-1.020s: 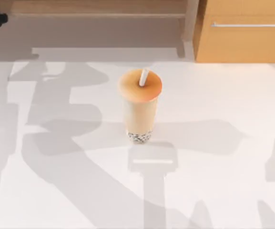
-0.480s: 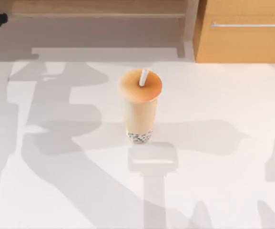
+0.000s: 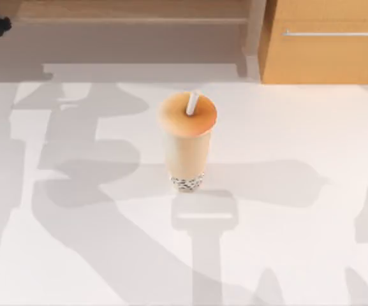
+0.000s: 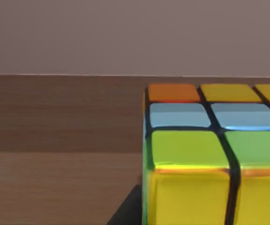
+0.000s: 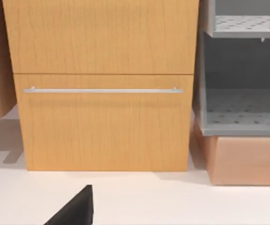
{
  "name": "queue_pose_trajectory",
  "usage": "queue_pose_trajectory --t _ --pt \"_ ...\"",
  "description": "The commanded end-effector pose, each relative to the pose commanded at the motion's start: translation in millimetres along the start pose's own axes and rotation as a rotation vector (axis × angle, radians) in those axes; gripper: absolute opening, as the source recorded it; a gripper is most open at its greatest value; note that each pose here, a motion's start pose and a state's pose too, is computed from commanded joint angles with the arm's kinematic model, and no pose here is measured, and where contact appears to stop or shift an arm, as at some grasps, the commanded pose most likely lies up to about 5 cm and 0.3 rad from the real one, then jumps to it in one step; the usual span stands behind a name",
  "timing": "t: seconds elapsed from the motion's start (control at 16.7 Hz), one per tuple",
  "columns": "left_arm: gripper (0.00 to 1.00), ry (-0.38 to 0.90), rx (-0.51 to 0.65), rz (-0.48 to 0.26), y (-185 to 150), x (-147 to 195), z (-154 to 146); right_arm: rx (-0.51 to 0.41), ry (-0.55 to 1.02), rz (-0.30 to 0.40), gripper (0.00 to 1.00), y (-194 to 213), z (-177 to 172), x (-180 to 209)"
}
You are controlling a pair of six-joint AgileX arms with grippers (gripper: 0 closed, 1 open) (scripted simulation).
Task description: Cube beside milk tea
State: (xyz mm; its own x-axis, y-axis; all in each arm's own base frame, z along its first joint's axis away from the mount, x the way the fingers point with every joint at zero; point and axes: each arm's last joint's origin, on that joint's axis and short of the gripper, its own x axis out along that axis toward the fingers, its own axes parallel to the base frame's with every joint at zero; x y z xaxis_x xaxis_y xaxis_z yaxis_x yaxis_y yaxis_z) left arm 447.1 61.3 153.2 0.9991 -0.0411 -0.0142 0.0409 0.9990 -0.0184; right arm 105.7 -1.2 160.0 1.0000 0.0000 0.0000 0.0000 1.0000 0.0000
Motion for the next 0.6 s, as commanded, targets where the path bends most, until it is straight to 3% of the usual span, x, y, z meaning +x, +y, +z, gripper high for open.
queue_pose_trajectory --t 0.42,0.6 --pt "0.00 -0.011 0.020 0.019 3 3 4 0.000 0.000 0.000 1.00 0 0 0" --pt "0.00 -0.029 -0.022 0.016 6 7 26 0.000 0.000 0.000 1.00 0 0 0"
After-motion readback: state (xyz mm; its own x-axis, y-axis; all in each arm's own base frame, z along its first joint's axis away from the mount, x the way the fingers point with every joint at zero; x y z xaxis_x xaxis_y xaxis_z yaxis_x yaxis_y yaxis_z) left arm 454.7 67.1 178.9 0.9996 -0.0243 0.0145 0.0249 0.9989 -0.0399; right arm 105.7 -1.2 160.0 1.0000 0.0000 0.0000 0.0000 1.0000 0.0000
